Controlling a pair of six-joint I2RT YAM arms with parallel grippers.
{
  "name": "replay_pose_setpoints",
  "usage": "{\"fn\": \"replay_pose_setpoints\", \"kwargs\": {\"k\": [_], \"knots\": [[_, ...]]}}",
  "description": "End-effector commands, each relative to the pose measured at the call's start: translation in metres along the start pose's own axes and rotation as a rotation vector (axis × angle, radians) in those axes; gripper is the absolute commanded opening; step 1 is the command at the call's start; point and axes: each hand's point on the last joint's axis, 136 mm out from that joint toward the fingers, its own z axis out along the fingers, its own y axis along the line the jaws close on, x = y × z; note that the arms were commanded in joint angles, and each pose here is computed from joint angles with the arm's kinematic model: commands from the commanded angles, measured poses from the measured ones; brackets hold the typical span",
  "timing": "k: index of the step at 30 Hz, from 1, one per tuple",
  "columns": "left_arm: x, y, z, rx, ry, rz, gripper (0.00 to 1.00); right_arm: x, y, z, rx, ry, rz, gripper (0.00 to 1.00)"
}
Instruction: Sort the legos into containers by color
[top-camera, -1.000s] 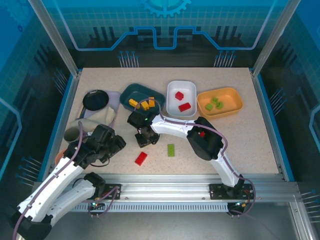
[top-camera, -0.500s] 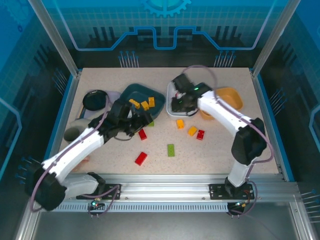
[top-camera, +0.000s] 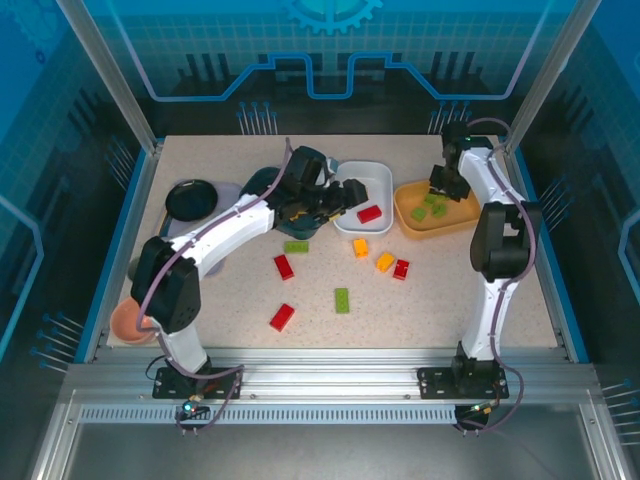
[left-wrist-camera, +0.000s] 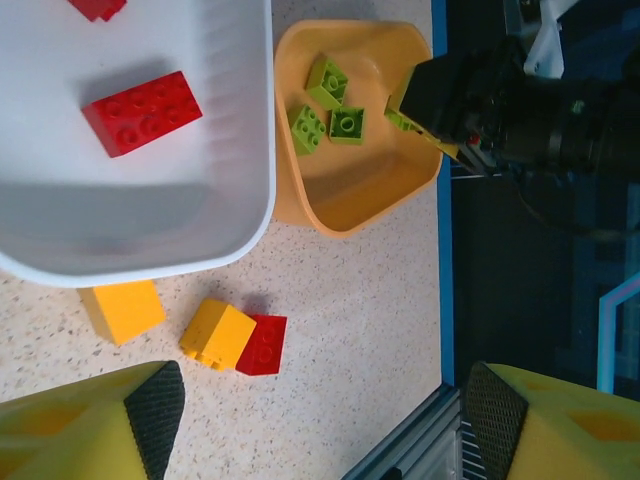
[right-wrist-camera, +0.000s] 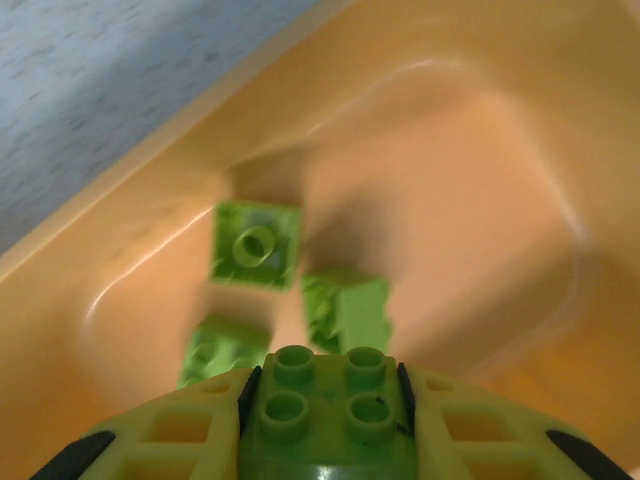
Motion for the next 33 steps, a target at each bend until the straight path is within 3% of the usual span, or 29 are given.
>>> {"fn": "replay_pose_setpoints", "kwargs": {"k": [1, 4, 9, 12, 16, 21, 28, 33], "knots": [[0.006, -0.005, 0.003, 0.0, 0.051, 0.014, 0.79, -0.011, -0.015, 0.016, 0.043, 0.058, 0.032, 0.27], [0.011, 0.005, 0.001, -0.036, 0.066, 0.002, 0.79, -0.023, -0.02, 0.024, 0.053, 0.066, 0.064, 0.32], [0.021, 0.052, -0.021, -0.216, 0.06, -0.078, 0.79, -0.028, -0.008, 0.029, 0.018, 0.086, 0.062, 0.57], [0.027, 0.102, -0.045, -0.348, 0.039, -0.207, 0.78, -0.03, 0.012, 0.0, -0.02, 0.021, 0.0, 0.66], [0.048, 0.167, -0.071, -0.487, 0.059, -0.381, 0.77, -0.018, 0.059, -0.062, -0.139, -0.124, -0.125, 0.68], [0.072, 0.208, -0.077, -0.64, 0.129, -0.399, 0.82, 0.063, 0.131, -0.117, -0.353, -0.211, -0.333, 0.72], [0.082, 0.235, -0.064, -0.702, 0.166, -0.401, 0.84, 0.201, 0.189, -0.14, -0.725, -0.065, -0.528, 0.76], [0.084, 0.25, -0.056, -0.741, 0.191, -0.379, 0.78, 0.256, 0.199, -0.149, -0.878, 0.033, -0.605, 0.76]]}}
